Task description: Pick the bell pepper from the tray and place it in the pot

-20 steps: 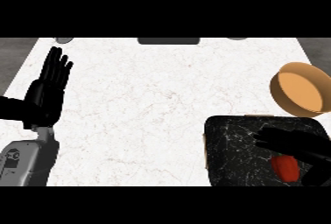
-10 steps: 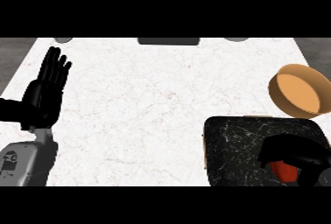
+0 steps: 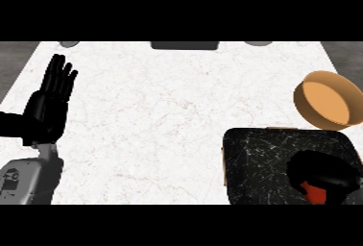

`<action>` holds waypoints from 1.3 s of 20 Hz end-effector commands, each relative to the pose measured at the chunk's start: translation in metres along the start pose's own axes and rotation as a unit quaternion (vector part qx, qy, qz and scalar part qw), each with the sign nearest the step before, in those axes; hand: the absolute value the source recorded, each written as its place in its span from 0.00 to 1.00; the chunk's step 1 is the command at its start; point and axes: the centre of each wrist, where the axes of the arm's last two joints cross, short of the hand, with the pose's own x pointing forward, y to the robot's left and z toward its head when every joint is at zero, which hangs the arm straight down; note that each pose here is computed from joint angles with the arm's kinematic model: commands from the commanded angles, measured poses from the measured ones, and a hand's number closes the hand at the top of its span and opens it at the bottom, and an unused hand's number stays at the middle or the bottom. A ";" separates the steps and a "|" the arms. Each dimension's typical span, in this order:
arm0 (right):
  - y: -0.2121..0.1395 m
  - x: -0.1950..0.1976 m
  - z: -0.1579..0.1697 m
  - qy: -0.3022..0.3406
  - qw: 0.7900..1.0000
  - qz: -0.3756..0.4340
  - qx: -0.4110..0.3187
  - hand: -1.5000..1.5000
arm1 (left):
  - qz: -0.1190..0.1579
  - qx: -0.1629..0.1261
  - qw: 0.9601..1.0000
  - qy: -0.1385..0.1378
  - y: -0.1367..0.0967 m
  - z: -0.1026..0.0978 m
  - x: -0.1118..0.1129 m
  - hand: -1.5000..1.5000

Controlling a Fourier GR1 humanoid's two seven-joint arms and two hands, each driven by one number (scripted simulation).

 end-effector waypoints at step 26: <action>-0.229 0.076 -0.179 0.592 0.623 0.046 -0.510 1.00 | 0.005 -0.009 1.000 0.008 -0.006 0.001 -0.009 0.50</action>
